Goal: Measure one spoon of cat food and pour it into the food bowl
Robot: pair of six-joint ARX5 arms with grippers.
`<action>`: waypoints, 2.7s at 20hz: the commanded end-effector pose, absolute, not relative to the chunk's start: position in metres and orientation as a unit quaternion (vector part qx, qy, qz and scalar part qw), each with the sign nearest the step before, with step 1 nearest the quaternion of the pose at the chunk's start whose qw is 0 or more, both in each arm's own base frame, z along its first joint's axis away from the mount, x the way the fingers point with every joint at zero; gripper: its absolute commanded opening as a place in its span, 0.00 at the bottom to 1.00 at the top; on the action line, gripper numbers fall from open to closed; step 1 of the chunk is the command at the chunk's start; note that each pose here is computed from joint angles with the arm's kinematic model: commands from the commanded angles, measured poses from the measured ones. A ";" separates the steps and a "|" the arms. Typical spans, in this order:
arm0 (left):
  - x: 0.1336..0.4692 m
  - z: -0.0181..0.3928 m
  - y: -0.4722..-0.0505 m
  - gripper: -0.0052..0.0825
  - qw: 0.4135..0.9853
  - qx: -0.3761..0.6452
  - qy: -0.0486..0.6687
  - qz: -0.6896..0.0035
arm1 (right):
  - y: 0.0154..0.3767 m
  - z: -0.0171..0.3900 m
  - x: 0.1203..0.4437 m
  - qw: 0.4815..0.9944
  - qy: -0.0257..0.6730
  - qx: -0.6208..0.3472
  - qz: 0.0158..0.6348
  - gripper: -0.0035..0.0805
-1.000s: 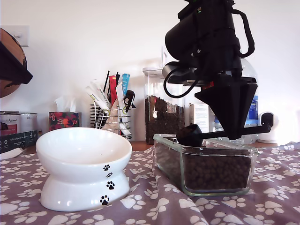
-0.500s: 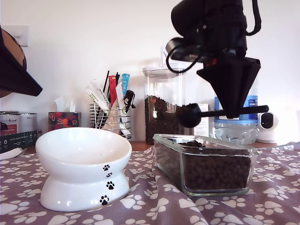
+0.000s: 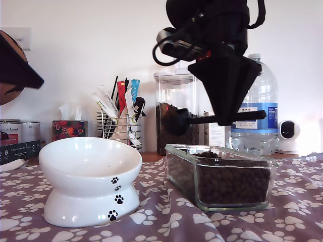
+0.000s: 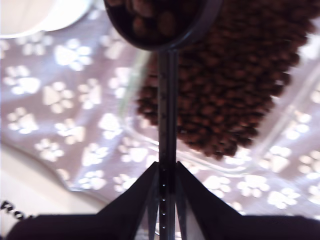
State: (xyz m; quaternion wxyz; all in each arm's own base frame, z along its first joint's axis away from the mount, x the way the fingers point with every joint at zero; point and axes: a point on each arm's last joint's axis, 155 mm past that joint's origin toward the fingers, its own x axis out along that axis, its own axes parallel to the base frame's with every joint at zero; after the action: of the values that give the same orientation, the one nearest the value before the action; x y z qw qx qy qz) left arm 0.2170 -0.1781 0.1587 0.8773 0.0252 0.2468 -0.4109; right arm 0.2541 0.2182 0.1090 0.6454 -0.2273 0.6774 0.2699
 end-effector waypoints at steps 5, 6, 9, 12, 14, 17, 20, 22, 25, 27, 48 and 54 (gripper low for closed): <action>0.209 0.179 -0.175 0.04 0.886 0.030 0.211 -0.412 | 0.245 0.115 0.241 0.650 0.666 -0.219 0.293 0.03; 0.208 0.180 -0.174 0.04 0.886 0.030 0.210 -0.412 | 0.249 0.115 0.240 0.652 0.663 -0.219 0.296 0.03; 0.205 0.179 -0.173 0.04 0.886 0.030 0.212 -0.412 | 0.258 0.115 0.237 0.656 0.656 -0.219 0.301 0.03; 0.204 0.177 -0.173 0.04 0.885 0.029 0.217 -0.412 | 0.271 0.116 0.236 0.664 0.646 -0.213 0.310 0.03; 0.204 0.177 -0.173 0.04 0.885 0.029 0.217 -0.412 | 0.279 0.116 0.235 0.668 0.640 -0.209 0.316 0.03; 0.203 0.178 -0.173 0.04 0.884 0.028 0.216 -0.414 | 0.287 0.117 0.235 0.674 0.630 -0.209 0.324 0.03; 0.200 0.184 -0.174 0.04 0.884 0.024 0.205 -0.421 | 0.292 0.117 0.237 0.678 0.623 -0.210 0.328 0.03; 0.196 0.191 -0.174 0.04 0.885 0.024 0.190 -0.424 | 0.293 0.117 0.241 0.683 0.618 -0.218 0.323 0.03; 0.191 0.196 -0.172 0.04 0.887 0.025 0.181 -0.424 | 0.299 0.125 0.247 0.692 0.606 -0.216 0.327 0.03; 0.188 0.197 -0.171 0.04 0.887 0.025 0.178 -0.425 | 0.297 0.131 0.255 0.701 0.598 -0.228 0.315 0.03; 0.185 0.203 -0.169 0.04 0.890 0.026 0.166 -0.425 | 0.288 0.094 0.284 0.667 0.525 -0.475 0.233 0.03; 0.185 0.201 -0.169 0.04 0.889 0.026 0.169 -0.425 | 0.288 0.091 0.299 0.658 0.478 -0.550 0.191 0.03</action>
State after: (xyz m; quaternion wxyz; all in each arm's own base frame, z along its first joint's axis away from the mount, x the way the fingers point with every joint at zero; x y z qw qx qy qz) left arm 0.1844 -0.1683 0.1985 0.8891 0.0266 0.1720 -0.4234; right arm 0.2979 0.2835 0.0961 0.6610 -0.5378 0.4859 0.1943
